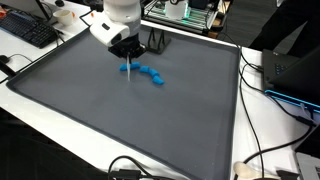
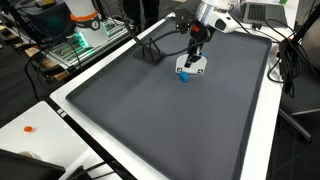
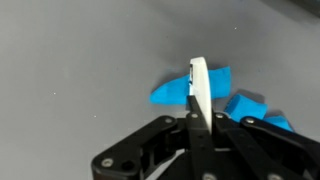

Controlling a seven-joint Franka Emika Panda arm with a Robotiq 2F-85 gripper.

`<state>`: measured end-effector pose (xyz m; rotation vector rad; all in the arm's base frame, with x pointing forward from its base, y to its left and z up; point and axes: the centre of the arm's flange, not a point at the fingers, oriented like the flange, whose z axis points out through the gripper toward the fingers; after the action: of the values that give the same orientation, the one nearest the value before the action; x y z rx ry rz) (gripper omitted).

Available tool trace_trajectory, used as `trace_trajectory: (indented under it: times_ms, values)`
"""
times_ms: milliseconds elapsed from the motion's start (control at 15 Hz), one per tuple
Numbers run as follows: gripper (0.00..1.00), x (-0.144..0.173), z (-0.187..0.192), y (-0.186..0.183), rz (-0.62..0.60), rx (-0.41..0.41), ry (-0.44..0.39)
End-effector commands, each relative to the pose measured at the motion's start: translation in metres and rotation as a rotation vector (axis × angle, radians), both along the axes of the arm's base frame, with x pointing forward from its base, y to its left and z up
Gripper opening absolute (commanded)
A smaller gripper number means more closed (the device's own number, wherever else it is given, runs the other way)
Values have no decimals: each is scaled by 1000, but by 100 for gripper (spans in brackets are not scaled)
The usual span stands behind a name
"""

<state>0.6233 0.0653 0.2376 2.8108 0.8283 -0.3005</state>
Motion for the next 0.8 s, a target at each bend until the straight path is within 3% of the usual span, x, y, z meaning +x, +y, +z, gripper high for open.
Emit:
trace_trajectory:
  times_ms: [0,733]
  values:
    - [1,-3,-21,-14,14,-1,20]
    - [1,-19,-31,-34,-26,25,26]
